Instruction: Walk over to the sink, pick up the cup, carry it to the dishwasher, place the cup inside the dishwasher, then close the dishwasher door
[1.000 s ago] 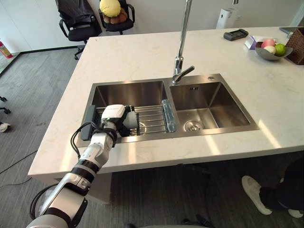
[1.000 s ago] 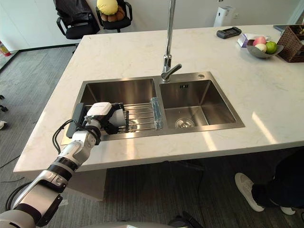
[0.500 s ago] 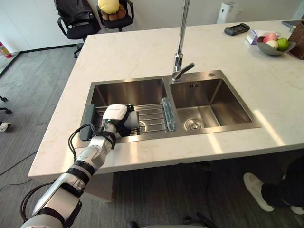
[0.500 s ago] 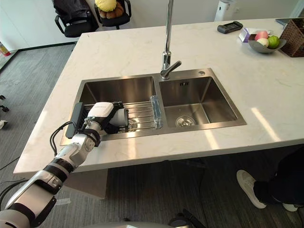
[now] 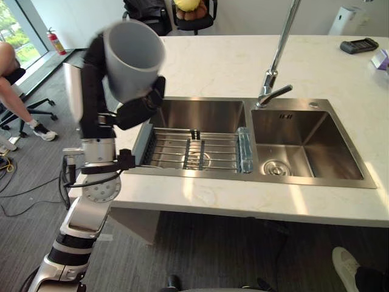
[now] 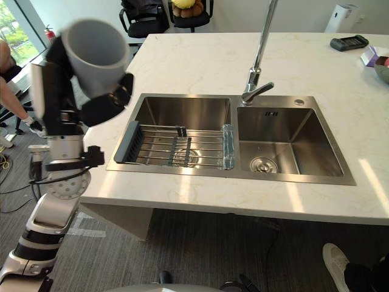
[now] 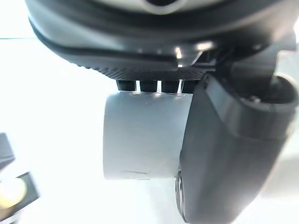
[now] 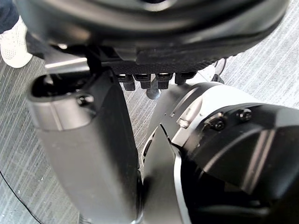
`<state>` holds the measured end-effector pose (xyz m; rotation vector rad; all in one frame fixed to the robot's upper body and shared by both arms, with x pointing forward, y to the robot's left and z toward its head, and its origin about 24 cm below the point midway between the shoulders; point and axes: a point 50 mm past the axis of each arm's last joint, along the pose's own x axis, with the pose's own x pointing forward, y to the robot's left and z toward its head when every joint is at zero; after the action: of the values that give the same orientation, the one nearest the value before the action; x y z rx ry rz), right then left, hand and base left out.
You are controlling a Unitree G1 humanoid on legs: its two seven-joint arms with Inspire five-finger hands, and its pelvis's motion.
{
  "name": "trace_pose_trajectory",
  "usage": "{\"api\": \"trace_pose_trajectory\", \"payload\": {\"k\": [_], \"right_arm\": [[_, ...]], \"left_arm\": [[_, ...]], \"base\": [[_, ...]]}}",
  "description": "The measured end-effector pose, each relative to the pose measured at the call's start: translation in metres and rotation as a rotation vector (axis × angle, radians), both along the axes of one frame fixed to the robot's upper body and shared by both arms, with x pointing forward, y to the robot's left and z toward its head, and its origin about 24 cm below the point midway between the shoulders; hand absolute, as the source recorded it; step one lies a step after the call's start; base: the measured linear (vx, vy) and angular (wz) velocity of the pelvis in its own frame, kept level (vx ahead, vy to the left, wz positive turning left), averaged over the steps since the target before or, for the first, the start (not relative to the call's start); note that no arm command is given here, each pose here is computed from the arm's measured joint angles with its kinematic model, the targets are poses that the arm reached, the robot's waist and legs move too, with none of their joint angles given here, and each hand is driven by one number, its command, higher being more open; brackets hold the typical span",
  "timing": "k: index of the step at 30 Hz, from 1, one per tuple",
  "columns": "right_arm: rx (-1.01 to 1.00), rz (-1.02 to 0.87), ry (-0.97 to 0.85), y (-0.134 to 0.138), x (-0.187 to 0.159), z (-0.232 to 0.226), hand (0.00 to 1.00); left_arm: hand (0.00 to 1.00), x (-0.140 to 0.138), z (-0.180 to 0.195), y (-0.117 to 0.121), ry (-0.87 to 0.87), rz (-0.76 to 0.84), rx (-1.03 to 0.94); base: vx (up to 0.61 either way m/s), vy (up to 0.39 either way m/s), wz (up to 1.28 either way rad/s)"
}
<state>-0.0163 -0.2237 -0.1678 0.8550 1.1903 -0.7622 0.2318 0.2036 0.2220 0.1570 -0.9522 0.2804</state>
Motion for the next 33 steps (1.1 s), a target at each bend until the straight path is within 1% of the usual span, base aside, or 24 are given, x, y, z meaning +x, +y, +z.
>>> {"api": "trace_pose_trajectory", "payload": {"k": [2, 4, 6, 7, 9, 12, 14, 15, 17, 18, 20, 21, 24, 26, 28, 31, 32, 33], "right_arm": [[0.001, 0.002, 0.012, 0.0, -0.003, 0.0, 1.0], [-0.002, 0.003, 0.02, 0.001, -0.004, 0.0, 1.0], [-0.002, 0.017, 0.021, 0.003, -0.004, -0.001, 1.0], [-0.002, 0.019, 0.021, 0.003, -0.004, -0.001, 1.0], [-0.01, 0.051, 0.015, 0.004, -0.001, -0.001, 1.0], [-0.02, 0.112, 0.018, 0.003, 0.002, -0.001, 1.0], [-0.028, 0.17, 0.018, 0.003, 0.006, 0.0, 1.0], [-0.032, 0.182, 0.016, 0.003, 0.007, 0.0, 1.0], [-0.044, 0.214, 0.02, 0.0, 0.004, 0.001, 1.0], [-0.049, 0.217, 0.021, -0.001, 0.003, 0.002, 1.0], [-0.062, 0.249, 0.042, -0.005, 0.001, 0.002, 1.0], [-0.068, 0.274, 0.058, -0.007, -0.001, 0.003, 1.0], [-0.073, 0.276, 0.072, -0.009, -0.004, 0.003, 1.0], [-0.075, 0.275, 0.076, -0.01, -0.005, 0.003, 1.0], [-0.078, 0.266, 0.084, -0.01, -0.007, 0.003, 1.0], [-0.096, 0.234, 0.101, -0.013, -0.013, 0.004, 1.0], [-0.131, 0.233, 0.093, -0.022, -0.01, 0.006, 1.0], [-0.141, 0.229, 0.064, -0.025, -0.002, 0.006, 1.0]], "left_arm": [[0.0, -0.004, -0.007, 0.007, 0.018, 0.009, -0.076], [0.0, -0.007, -0.018, 0.017, 0.064, 0.051, -0.147], [0.0, -0.01, -0.036, 0.029, 0.149, 0.128, -0.216], [0.0, -0.011, -0.041, 0.032, 0.174, 0.146, -0.227], [0.0, -0.021, -0.058, 0.049, 0.261, 0.238, -0.251], [0.0, -0.036, -0.067, 0.066, 0.299, 0.335, -0.272], [0.0, -0.056, -0.067, 0.086, 0.304, 0.439, -0.273], [0.0, -0.062, -0.065, 0.091, 0.301, 0.462, -0.27], [0.0, -0.083, -0.055, 0.11, 0.267, 0.547, -0.24], [0.0, -0.088, -0.052, 0.115, 0.256, 0.564, -0.238], [0.0, -0.11, -0.044, 0.133, 0.216, 0.648, -0.24], [0.0, -0.13, -0.04, 0.145, 0.182, 0.72, -0.245], [0.0, -0.152, -0.031, 0.153, 0.101, 0.765, -0.24], [0.0, -0.157, -0.025, 0.153, 0.051, 0.742, -0.215], [0.0, -0.154, -0.022, 0.15, 0.022, 0.694, -0.184], [0.0, -0.13, -0.023, 0.142, 0.006, 0.576, -0.186], [0.0, -0.118, -0.028, 0.139, 0.018, 0.533, -0.211], [0.0, -0.11, -0.03, 0.14, 0.022, 0.515, -0.235]], "base": [[-0.01, -0.019, 0.24], [-0.02, -0.017, 0.14], [-0.02, -0.017, 0.18], [-0.02, -0.019, 0.27], [-0.03, -0.023, 0.4], [-0.07, -0.03, 0.49], [-0.1, -0.05, 0.8], [-0.11, -0.053, 0.97], [-0.09, -0.031, 1.54], [-0.04, 0.022, 1.61], [0.01, 0.042, 0.91], [0.03, 0.024, 0.53], [0.03, 0.021, 0.55], [0.04, -0.008, 0.85], [0.07, -0.025, 0.98], [0.08, 0.02, 1.2], [0.01, 0.032, 1.31], [-0.02, 0.016, 1.19]]}}
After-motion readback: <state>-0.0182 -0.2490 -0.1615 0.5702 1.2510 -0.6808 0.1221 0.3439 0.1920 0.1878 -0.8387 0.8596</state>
